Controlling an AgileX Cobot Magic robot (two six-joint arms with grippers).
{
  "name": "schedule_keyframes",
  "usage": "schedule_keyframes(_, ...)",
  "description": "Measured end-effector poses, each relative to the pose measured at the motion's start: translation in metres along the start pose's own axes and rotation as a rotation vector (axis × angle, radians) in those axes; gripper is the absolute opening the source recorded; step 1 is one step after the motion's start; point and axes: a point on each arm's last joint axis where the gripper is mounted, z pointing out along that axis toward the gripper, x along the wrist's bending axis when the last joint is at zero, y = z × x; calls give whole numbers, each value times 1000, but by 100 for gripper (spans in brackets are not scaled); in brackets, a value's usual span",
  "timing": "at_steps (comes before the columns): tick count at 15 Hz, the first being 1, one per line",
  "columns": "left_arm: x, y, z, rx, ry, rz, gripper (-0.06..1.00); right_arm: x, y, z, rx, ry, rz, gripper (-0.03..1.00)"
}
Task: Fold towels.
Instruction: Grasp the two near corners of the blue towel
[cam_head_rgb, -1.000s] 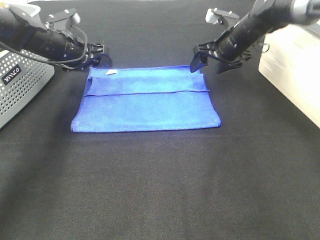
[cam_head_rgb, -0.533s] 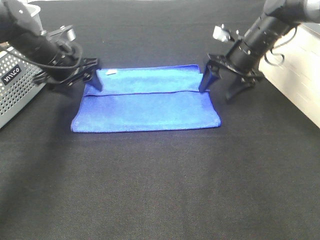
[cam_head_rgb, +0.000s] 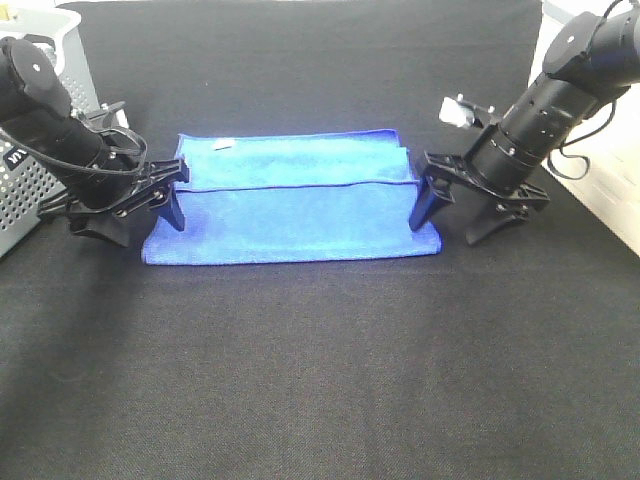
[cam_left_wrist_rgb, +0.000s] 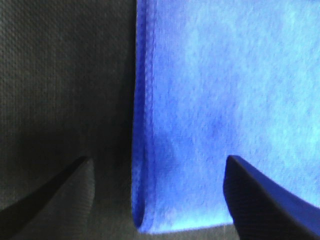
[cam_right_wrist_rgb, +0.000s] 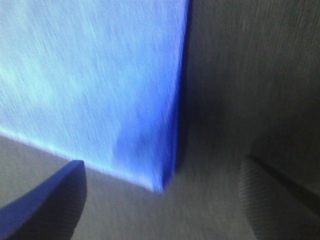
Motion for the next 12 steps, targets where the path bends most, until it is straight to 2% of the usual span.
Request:
schedule_keyframes(2,1,-2,10,14,-18,-49,69,2,4,0,-48,23,-9,78)
schedule_keyframes(5,1,-3,16,20,-42,-67,69,1,5,7,-53,46,-2,77)
schedule_keyframes(7,-2,-2,19,19,-74,-61,69,-1,4,18,-47,83,15,74)
schedule_keyframes(8,-3,-2,21,20,-84,-66,68,0,5,22,-50,116,37,68)
schedule_keyframes(9,-5,-3,22,23,-89,-66,63,0,5,24,-52,129,43,60)
schedule_keyframes(10,-6,-4,23,33,-91,-63,43,-1,5,28,-49,135,54,41)
schedule_keyframes(12,-6,-8,27,65,-91,-60,8,-3,3,32,-36,131,64,10)
